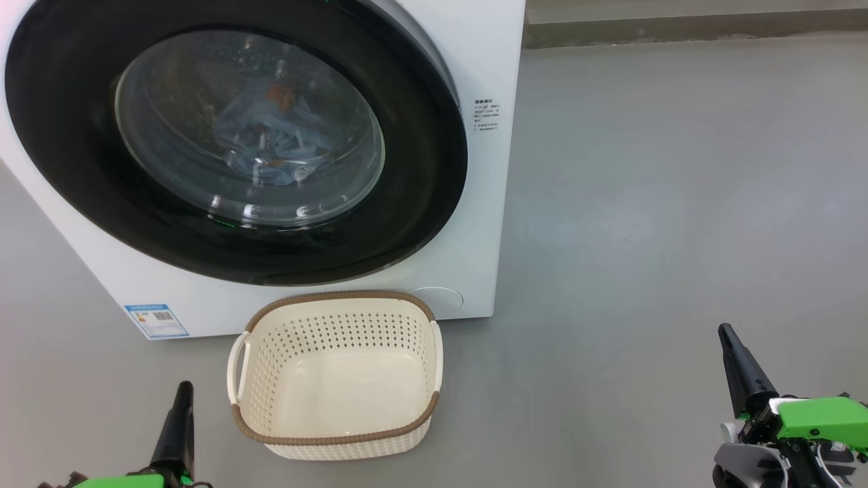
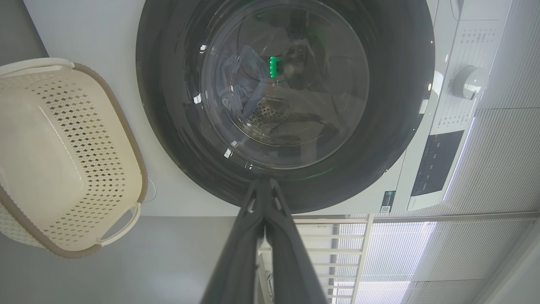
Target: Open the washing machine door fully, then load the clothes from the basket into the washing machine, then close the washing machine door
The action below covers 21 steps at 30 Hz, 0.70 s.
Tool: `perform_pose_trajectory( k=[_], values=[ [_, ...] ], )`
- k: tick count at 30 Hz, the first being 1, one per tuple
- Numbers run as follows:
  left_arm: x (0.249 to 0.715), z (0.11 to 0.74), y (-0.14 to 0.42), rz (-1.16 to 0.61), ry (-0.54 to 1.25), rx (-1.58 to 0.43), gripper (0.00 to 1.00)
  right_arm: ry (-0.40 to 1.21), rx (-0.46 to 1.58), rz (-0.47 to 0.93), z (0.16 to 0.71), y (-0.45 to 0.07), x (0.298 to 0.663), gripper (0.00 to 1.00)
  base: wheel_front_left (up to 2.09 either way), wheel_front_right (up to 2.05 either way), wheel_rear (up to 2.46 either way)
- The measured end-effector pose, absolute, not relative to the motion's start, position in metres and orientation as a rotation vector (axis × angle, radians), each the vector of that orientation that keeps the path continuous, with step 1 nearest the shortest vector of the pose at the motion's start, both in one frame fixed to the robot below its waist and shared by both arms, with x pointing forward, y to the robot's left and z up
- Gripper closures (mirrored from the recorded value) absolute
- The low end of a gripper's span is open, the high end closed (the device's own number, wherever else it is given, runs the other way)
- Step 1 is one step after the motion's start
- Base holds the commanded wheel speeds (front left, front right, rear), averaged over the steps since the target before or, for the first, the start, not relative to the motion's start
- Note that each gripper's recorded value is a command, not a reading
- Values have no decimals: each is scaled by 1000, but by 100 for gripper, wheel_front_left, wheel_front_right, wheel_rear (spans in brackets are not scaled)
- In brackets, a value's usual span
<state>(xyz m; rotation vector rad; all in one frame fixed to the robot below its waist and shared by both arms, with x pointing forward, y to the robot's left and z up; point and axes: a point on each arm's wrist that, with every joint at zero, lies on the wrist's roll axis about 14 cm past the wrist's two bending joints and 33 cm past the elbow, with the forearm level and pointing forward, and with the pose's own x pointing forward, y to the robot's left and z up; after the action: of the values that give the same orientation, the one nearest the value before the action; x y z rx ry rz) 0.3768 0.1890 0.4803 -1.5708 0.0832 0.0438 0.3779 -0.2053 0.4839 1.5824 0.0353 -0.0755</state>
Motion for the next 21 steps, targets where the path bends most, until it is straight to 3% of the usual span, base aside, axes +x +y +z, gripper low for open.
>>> perform_pose_trajectory(
  k=[21],
  values=[
    [377,480,189,44,83,-1571,100,35,1582,-75,484,-205,378,100,0,0,0]
  ],
)
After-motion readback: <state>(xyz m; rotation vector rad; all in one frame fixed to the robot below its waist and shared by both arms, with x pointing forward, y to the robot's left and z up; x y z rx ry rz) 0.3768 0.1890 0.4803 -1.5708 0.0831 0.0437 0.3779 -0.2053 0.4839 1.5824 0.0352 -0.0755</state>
